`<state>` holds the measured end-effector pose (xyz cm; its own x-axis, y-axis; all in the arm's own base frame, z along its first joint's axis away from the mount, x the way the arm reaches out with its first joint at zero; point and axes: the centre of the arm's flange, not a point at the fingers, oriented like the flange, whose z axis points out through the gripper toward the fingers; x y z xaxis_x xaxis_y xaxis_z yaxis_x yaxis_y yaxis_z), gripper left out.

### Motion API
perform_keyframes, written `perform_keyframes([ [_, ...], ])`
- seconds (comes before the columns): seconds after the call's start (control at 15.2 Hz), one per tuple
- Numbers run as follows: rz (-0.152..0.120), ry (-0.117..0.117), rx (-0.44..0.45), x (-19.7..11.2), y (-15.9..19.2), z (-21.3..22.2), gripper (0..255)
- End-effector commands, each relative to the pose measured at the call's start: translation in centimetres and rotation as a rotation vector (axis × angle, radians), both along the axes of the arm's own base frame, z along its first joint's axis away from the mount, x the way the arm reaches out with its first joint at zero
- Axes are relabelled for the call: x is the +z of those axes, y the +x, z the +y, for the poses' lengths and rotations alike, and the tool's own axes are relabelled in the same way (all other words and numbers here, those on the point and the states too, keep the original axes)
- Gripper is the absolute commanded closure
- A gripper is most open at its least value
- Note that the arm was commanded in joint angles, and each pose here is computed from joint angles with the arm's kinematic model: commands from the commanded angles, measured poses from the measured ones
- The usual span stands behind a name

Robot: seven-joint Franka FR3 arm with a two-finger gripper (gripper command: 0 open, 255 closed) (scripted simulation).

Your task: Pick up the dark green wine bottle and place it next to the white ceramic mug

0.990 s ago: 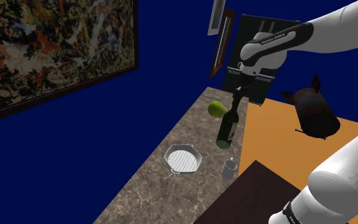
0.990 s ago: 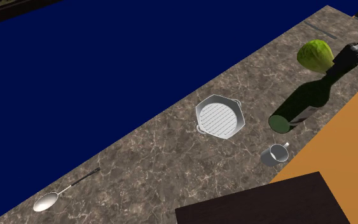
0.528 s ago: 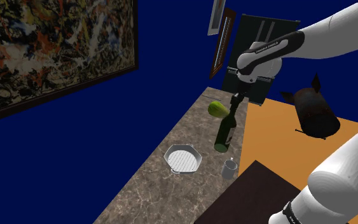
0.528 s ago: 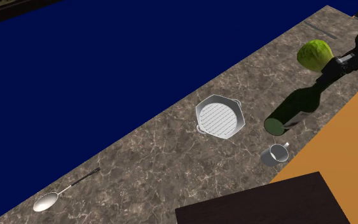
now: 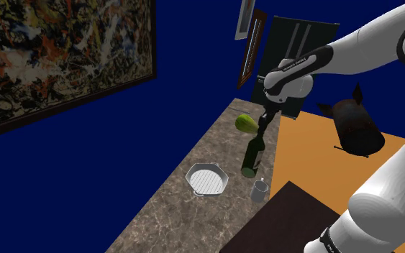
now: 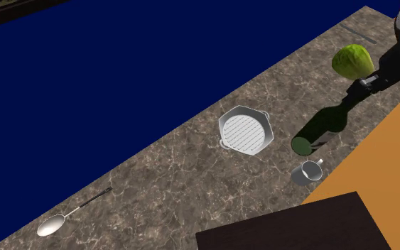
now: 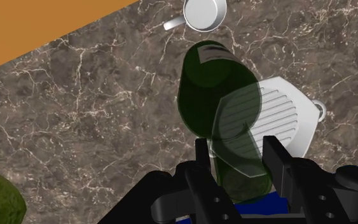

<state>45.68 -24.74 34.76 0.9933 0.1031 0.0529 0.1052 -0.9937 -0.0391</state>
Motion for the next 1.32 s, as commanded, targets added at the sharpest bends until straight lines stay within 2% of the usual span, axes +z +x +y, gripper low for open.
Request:
perform_keyframes([
  [0.0, -0.001, -0.001, 0.000, -1.0, 0.0, 0.0, 255],
  [1.25, -0.001, -0.001, 0.000, -11.0, 0.0, 0.0, 255],
])
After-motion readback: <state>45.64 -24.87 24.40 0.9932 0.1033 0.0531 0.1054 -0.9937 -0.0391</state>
